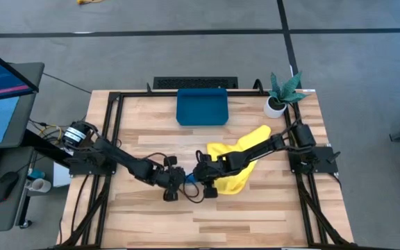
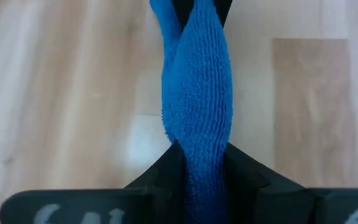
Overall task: Roll microfiber towels into tight, uniform cylinder then place into a basket
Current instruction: Put the rolled blue towel into the blue bin
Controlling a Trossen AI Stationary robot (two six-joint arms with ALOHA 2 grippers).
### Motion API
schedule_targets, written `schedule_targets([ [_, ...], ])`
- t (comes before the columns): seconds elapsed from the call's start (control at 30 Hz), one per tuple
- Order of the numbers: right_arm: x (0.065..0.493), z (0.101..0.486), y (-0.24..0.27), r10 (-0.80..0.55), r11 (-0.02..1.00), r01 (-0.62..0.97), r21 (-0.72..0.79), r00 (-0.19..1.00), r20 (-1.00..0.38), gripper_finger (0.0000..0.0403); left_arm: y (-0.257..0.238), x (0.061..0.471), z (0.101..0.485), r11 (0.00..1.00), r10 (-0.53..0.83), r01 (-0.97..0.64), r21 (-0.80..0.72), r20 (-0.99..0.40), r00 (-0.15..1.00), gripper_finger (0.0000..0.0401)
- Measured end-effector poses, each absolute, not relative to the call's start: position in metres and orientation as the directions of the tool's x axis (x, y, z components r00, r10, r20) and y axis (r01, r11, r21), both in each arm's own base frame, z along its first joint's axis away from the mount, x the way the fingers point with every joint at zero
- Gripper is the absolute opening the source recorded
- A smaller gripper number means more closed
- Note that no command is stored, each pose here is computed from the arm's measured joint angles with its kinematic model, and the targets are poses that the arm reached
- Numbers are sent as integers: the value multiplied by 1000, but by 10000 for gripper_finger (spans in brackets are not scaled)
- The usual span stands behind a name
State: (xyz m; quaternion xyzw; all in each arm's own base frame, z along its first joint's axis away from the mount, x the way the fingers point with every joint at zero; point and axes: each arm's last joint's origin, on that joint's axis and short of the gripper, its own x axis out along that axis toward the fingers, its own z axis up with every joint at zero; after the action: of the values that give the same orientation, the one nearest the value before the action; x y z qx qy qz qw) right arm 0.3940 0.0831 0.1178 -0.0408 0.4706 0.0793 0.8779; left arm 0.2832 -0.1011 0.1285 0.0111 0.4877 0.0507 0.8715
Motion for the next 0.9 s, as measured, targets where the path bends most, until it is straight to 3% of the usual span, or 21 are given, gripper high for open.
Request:
schedule_targets([
  [0.2, 394, 123, 72, 74, 982, -186, -36, 552, -830, 44, -84, 284, 143, 993, 115, -61, 98, -838, 533, 64],
  [0.5, 385, 167, 35, 33, 984, -161, -74, 576, -817, 45, -52, 287, 168, 993, 111, -44, 105, -812, 573, 64],
  [0.9, 373, 204, -25, -66, 977, -117, -177, 626, -777, 45, 15, 300, 225, 971, 226, -68, 230, -784, 578, 64],
])
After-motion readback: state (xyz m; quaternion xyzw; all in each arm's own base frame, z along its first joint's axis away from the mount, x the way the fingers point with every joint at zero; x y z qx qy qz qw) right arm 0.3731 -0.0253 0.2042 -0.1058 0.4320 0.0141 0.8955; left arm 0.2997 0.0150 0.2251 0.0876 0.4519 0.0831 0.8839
